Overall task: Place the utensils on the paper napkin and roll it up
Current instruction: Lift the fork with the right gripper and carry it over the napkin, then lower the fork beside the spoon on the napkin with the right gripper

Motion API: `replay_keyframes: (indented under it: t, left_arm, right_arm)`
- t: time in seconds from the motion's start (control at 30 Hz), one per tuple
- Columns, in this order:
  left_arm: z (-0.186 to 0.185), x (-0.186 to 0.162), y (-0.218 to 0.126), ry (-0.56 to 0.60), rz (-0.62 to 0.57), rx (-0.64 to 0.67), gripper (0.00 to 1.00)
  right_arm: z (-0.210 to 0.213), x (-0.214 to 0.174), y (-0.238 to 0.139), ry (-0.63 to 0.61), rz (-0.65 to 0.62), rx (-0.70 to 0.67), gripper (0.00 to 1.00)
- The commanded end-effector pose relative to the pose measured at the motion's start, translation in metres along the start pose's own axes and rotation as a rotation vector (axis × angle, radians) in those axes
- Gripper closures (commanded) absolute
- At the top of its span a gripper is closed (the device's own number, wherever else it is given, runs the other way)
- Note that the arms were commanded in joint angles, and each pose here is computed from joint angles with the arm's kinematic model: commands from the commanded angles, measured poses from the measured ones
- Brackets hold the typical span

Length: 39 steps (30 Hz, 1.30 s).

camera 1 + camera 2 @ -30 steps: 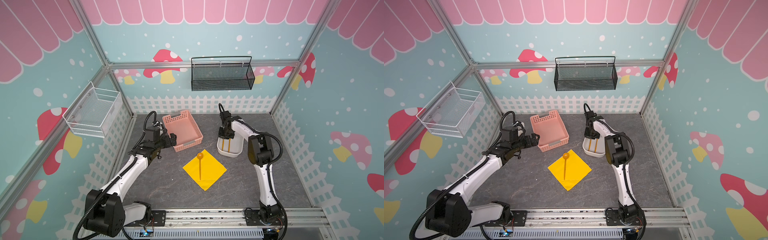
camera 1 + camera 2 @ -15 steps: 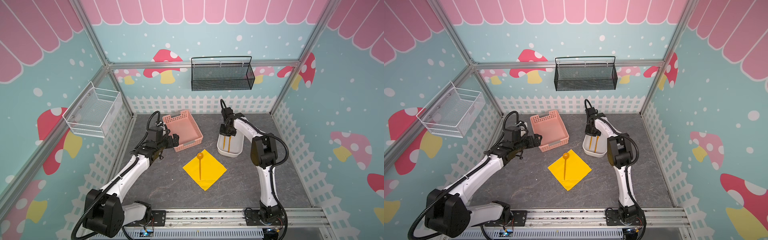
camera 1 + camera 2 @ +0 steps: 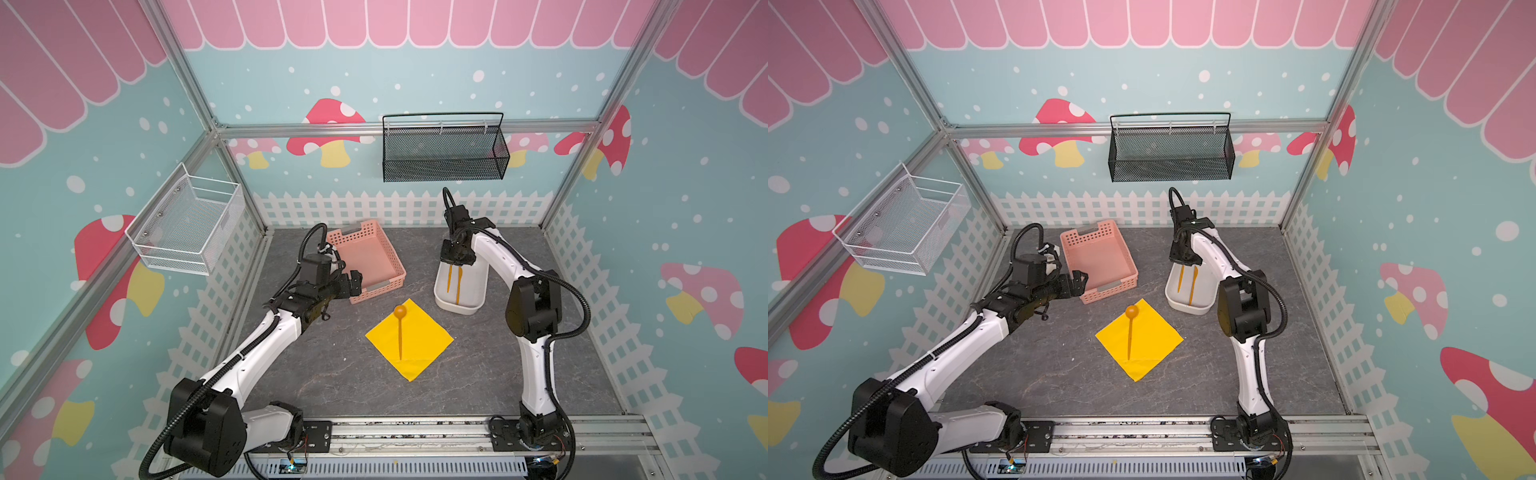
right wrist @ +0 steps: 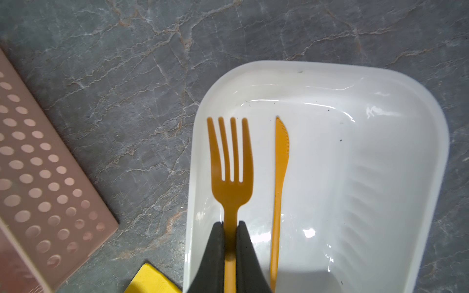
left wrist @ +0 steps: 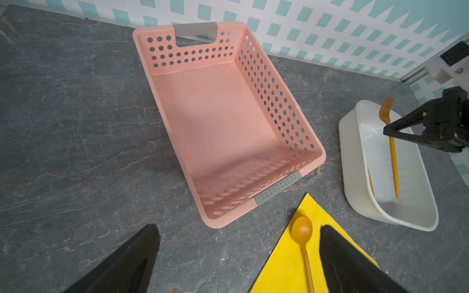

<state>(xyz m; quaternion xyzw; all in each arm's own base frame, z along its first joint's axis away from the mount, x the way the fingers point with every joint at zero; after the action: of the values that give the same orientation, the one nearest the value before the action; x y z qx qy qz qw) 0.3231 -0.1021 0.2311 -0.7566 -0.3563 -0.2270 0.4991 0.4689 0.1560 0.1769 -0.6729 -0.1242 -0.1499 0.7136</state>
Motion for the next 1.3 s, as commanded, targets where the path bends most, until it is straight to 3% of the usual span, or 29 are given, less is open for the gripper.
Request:
replay_keyframes:
  t: [0.0,0.53,0.77,1.07,1.27]
  left_arm:
    - [-0.007,0.012,-0.010,0.009,-0.038,-0.011,0.00]
    - [-0.006,0.011,-0.009,0.003,-0.039,0.004,0.00]
    - [-0.006,0.008,-0.006,0.007,-0.033,0.016,0.00]
    - [-0.006,0.006,-0.002,0.000,-0.019,0.014,0.00]
    - [-0.005,0.004,0.000,0.001,-0.008,0.013,0.00]
  right_arm:
    - [0.011,0.002,-0.038,-0.001,-0.046,0.024,0.92]
    - [0.081,-0.049,-0.058,-0.141,0.024,0.064,0.92]
    - [0.099,-0.092,-0.040,-0.177,0.102,0.078,0.92]
    - [0.103,-0.151,-0.015,-0.108,0.138,0.227,0.93]
    - [0.099,-0.176,-0.006,-0.114,0.174,0.239,0.93]
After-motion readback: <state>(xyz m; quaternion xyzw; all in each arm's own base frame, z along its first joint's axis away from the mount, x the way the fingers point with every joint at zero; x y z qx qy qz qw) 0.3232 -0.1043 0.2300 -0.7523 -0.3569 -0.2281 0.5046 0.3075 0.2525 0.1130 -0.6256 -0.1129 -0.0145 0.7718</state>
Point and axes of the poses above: each gripper's point midway between its finger pads, its own y axis out along the fingers, its own z axis along the line the jaws close on, x = y × z, the point moved 6 cm from there along -y, back along the fingers, and after that the axes turned 9 degrees about -y, right-handed, at the moved point
